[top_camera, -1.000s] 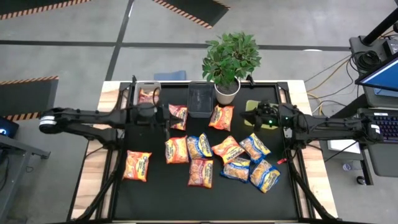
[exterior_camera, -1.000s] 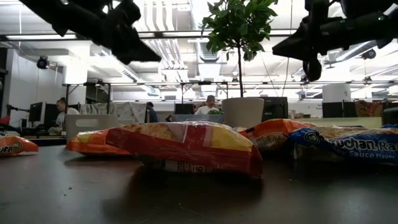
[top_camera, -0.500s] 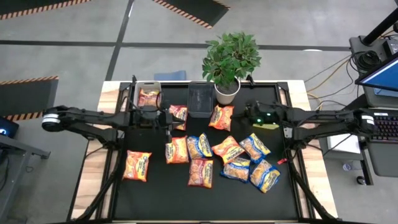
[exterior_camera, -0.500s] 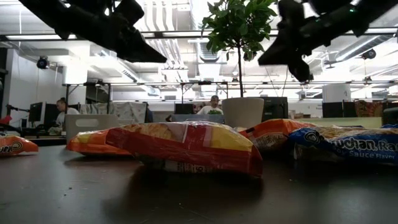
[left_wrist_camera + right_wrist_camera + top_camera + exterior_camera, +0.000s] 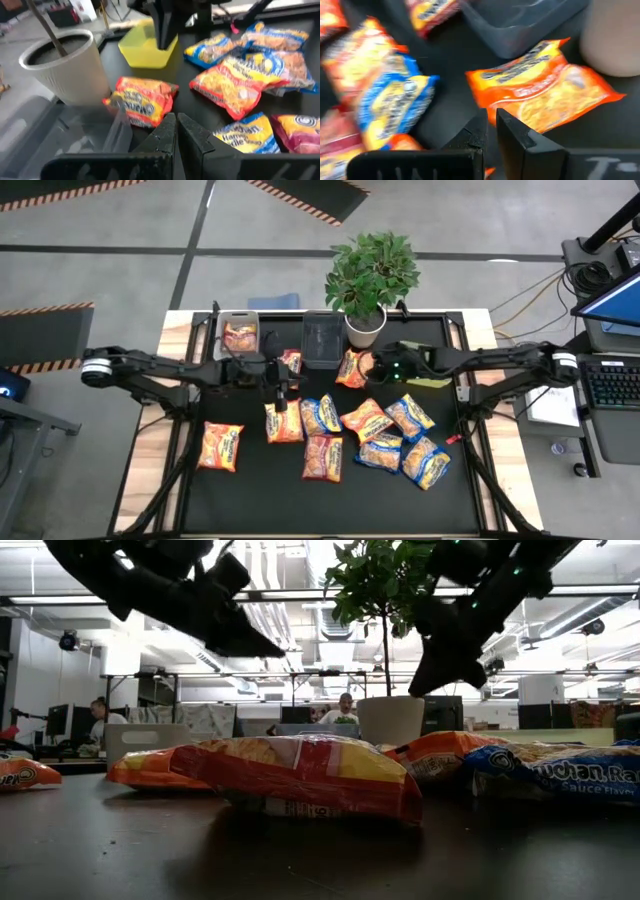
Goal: Sort Maruchan noodles
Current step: Put the orange noodle pack into the yellow bin
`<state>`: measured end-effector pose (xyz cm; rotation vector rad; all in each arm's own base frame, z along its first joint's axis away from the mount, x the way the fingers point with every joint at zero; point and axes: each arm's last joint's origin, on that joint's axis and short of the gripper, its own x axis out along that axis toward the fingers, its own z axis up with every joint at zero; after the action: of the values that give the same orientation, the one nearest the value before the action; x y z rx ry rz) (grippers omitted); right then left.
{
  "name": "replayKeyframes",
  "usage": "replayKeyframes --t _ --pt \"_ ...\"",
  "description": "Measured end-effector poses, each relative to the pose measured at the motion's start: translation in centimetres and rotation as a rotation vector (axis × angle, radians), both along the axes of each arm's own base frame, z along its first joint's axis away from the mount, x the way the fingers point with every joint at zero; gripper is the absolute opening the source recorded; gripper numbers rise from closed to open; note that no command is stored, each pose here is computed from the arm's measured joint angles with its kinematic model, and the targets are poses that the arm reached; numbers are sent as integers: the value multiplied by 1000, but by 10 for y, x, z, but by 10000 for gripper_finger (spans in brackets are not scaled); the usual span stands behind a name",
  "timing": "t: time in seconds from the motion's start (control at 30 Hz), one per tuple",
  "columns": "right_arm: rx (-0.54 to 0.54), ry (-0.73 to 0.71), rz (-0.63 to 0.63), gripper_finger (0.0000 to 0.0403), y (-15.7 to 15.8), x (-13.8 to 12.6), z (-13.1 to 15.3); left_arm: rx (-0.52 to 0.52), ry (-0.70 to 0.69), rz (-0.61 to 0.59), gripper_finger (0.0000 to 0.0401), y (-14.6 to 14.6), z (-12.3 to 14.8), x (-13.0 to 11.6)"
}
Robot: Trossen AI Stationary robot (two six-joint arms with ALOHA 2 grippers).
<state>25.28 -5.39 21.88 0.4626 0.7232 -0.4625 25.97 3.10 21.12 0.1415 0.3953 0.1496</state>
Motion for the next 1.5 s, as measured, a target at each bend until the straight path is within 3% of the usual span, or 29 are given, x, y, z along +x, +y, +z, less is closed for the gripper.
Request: replayKeyframes --t 0.33,0.6,0.8,0.97,1.13,1.37,1.5 --pt "-156 135 -79 28 -10 21 -35 -5 35 0 0 1 -10 6" --pt "-129 225 -84 28 -12 32 -70 47 -6 -19 0 1 -2 5" --pt "-60 205 -72 28 -3 39 -78 75 -37 -27 0 1 1 6" --pt "20 146 3 28 11 44 -77 84 -73 -28 0 1 5 7" --pt "88 0 101 28 29 54 -66 69 -91 -36 0 -1 6 8" --pt "98 -64 144 28 34 46 -39 -87 -110 -108 0 -6 0 13" --pt "84 -26 160 28 35 32 -26 -161 -125 -107 0 -12 -8 21"
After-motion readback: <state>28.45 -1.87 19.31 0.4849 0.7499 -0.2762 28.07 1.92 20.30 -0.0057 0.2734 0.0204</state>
